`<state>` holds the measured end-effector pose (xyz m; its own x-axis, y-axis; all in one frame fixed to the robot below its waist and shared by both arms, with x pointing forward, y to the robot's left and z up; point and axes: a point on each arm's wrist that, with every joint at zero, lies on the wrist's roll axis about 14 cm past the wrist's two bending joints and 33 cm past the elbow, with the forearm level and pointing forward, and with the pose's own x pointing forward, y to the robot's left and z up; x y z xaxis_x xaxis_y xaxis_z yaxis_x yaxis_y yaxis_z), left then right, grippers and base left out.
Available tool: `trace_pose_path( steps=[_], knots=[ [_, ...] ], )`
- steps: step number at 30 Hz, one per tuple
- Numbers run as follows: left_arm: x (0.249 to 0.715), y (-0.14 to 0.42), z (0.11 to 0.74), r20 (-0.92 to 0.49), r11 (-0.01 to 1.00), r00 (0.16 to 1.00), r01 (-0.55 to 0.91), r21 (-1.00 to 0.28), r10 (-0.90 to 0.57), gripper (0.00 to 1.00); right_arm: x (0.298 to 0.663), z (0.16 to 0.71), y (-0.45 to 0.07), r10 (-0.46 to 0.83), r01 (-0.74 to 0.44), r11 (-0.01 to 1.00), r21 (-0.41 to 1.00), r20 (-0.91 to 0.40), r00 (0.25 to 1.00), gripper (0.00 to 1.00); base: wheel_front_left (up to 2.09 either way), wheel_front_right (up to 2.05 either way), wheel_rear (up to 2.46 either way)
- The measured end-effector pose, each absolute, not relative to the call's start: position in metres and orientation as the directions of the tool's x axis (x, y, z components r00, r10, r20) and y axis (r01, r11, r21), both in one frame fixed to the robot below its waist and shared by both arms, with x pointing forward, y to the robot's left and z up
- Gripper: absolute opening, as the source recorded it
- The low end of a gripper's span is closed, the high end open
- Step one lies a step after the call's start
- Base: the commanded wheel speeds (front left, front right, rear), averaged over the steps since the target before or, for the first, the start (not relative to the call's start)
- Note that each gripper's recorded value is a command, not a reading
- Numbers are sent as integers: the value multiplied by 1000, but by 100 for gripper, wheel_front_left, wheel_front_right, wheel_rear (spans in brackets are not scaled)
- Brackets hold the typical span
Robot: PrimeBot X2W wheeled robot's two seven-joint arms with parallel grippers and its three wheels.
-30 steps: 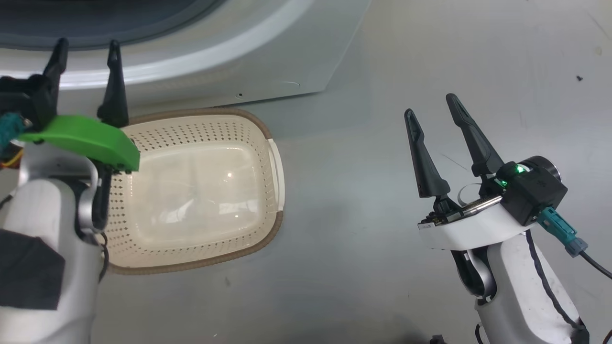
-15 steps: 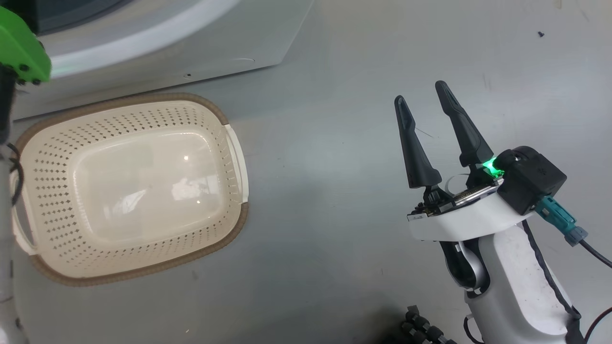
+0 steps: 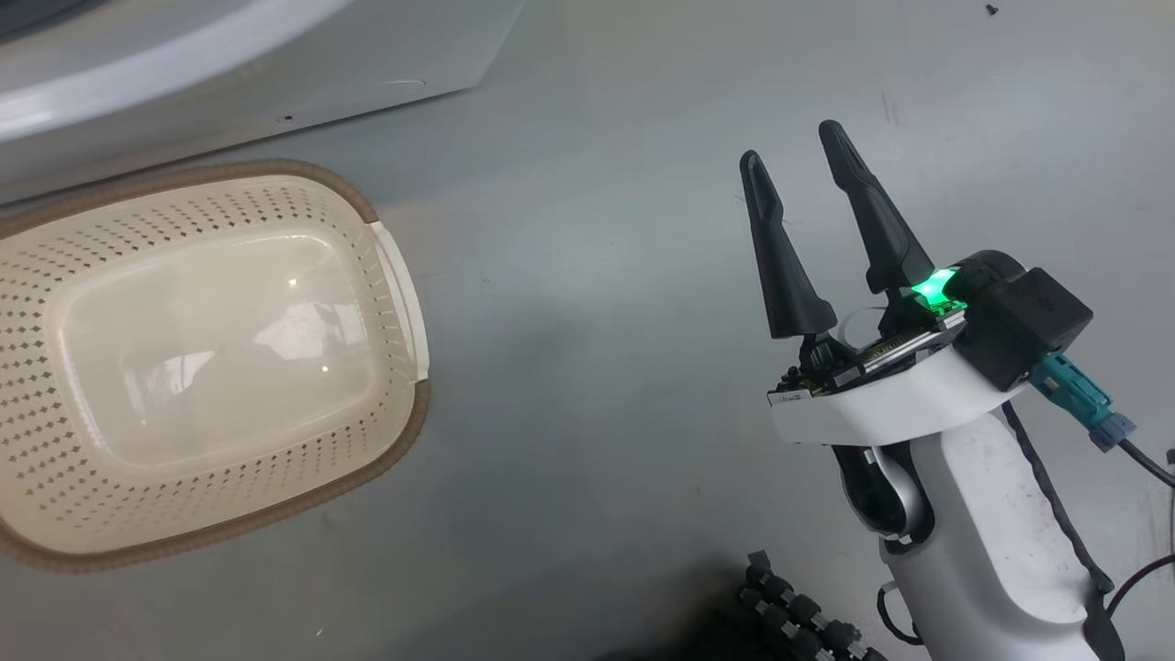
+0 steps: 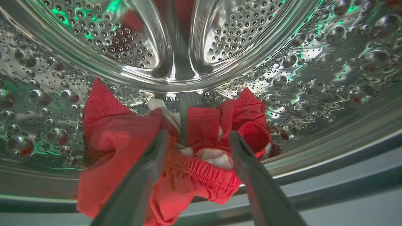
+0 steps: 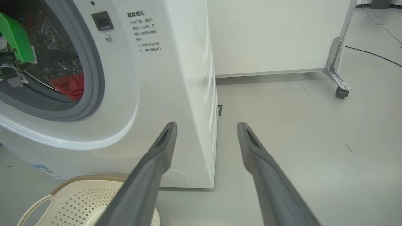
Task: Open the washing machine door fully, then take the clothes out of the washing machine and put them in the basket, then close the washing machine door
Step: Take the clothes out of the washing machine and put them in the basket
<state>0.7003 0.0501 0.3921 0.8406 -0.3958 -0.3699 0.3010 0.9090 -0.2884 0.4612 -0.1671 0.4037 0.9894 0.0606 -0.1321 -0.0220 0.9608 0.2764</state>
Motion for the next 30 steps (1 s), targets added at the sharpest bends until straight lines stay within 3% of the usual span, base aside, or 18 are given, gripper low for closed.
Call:
trace_pose_path(
  steps=[23,24,25,26,30],
  knots=[
    [697,57,310,-649,937,680,192,-290,-341,100,469,395,-176,40,0,965,263,-149,988,100,0,0,0],
    [697,58,309,-653,938,678,190,-289,-338,46,469,395,-176,40,1,965,263,-150,988,100,0,0,0],
    [697,57,308,-657,939,674,189,-289,-338,13,469,395,-176,40,1,965,263,-150,988,100,0,0,0],
    [697,57,308,-658,939,673,188,-289,-337,0,469,395,-176,40,1,965,263,-150,988,100,0,0,0],
    [698,57,308,-665,940,669,183,-288,-334,0,468,394,-177,39,2,965,262,-153,988,100,0,0,0]
  ],
)
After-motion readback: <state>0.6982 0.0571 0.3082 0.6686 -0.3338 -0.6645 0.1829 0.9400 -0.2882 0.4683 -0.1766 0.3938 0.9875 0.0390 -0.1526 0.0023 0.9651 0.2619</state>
